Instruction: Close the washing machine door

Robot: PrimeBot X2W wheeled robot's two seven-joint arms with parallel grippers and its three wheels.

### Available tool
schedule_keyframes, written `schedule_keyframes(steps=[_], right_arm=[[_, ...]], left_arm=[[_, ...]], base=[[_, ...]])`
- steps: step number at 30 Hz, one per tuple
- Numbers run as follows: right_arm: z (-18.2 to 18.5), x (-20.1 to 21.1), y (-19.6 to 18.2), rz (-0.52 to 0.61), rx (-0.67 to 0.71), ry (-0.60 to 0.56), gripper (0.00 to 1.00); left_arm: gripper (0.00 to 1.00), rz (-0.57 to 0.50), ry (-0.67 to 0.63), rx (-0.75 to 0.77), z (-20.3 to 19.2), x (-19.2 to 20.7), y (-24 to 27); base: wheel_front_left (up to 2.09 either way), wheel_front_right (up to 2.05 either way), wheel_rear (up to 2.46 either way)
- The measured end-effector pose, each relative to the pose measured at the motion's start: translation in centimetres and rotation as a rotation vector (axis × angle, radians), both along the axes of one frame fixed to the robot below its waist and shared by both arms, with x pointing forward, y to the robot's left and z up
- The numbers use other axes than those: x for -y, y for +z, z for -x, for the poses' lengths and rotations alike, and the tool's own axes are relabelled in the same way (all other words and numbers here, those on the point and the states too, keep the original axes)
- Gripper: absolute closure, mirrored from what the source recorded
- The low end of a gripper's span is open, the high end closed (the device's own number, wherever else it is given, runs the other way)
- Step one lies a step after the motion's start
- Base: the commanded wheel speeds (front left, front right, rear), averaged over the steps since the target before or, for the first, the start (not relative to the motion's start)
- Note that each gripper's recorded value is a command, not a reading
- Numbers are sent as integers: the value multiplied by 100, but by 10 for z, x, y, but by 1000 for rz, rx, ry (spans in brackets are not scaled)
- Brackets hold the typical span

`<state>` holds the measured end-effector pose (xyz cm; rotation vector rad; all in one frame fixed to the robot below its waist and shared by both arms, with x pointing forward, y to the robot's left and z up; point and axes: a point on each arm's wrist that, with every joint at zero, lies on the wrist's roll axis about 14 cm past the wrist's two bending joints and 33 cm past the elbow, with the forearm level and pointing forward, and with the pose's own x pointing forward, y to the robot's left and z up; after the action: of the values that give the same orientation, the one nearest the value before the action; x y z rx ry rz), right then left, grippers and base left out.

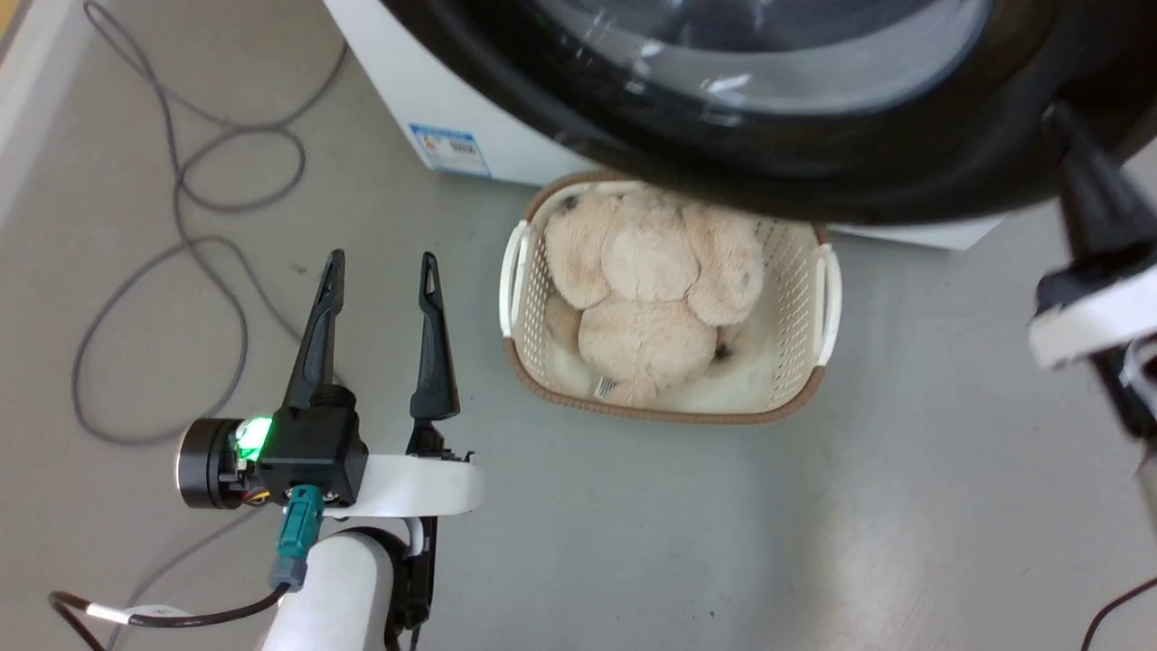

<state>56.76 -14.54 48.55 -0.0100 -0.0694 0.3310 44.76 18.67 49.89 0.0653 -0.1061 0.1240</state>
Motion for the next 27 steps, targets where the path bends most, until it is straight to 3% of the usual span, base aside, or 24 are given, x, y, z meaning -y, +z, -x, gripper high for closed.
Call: schedule_keyframes(steps=[14, 21, 27], right_arm=[[-63, 17, 1, 17, -7, -87, 100], [-61, 15, 9, 31, 6, -104, 100], [-40, 19, 51, 11, 110, -124, 100]], left_arm=[[0, 1, 52, -23, -2, -11, -10], [0, 6, 68, -6, 0, -14, -2], [0, 9, 80, 13, 10, -17, 8]], base=[[0, 0, 0], [0, 0, 0], [0, 0, 0]])
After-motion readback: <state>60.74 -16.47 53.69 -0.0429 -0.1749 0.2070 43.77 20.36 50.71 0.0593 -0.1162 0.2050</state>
